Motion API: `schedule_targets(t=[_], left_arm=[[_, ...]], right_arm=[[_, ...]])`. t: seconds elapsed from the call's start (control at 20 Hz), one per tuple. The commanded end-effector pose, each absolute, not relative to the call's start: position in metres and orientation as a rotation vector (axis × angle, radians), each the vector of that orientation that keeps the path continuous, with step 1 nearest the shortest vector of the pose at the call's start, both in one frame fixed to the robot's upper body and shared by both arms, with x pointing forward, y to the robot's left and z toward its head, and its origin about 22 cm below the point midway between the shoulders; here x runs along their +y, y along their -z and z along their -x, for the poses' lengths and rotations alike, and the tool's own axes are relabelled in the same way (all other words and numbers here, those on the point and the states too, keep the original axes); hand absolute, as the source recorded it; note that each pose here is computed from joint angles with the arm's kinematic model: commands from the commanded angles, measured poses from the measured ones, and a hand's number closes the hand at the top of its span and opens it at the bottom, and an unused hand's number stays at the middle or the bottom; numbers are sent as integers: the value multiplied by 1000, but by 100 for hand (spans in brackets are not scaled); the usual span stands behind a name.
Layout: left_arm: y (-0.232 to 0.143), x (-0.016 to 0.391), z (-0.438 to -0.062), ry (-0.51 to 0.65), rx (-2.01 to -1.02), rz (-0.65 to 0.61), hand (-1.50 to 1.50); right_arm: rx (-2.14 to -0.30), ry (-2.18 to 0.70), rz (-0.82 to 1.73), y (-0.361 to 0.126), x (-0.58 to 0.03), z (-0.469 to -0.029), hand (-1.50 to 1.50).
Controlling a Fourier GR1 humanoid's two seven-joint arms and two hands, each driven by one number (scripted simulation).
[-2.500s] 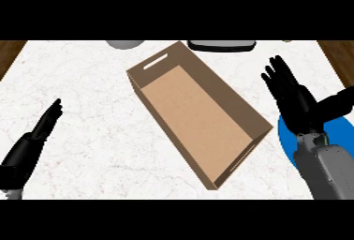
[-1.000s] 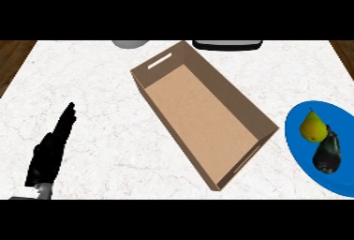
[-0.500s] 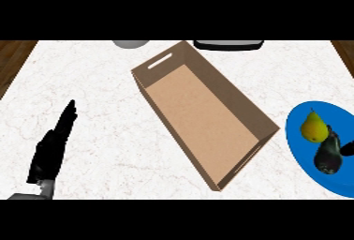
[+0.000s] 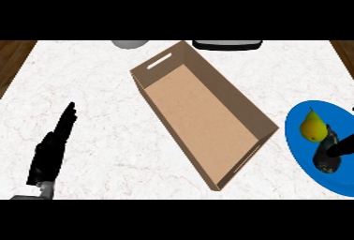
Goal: Pick the eggplant from the plate and place it in the cardboard box
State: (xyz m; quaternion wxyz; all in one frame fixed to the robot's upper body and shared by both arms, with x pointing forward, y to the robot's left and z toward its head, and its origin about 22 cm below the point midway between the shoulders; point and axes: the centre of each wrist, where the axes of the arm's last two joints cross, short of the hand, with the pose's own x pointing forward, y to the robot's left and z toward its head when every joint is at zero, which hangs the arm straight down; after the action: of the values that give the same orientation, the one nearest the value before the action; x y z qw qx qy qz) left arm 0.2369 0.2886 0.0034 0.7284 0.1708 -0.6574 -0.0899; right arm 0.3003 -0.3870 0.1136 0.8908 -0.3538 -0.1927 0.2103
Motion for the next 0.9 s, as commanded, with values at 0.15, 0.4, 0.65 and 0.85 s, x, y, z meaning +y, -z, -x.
schedule_targets(t=[0.15, 0.4, 0.65, 0.85], left_arm=[[-4, 297, -228, 208, -1433, -367, 0], [-1, 295, -242, 195, -1433, -390, 0], [14, 290, -226, 201, -1449, -375, 0], [-12, 307, -235, 197, -1445, -376, 0]], right_arm=[[-291, -431, 731, -102, -399, -295, -150], [-286, -415, 735, -71, -397, -290, -150], [-296, -423, 743, -76, -380, -282, -150], [-294, -415, 751, -71, -391, -298, -150]])
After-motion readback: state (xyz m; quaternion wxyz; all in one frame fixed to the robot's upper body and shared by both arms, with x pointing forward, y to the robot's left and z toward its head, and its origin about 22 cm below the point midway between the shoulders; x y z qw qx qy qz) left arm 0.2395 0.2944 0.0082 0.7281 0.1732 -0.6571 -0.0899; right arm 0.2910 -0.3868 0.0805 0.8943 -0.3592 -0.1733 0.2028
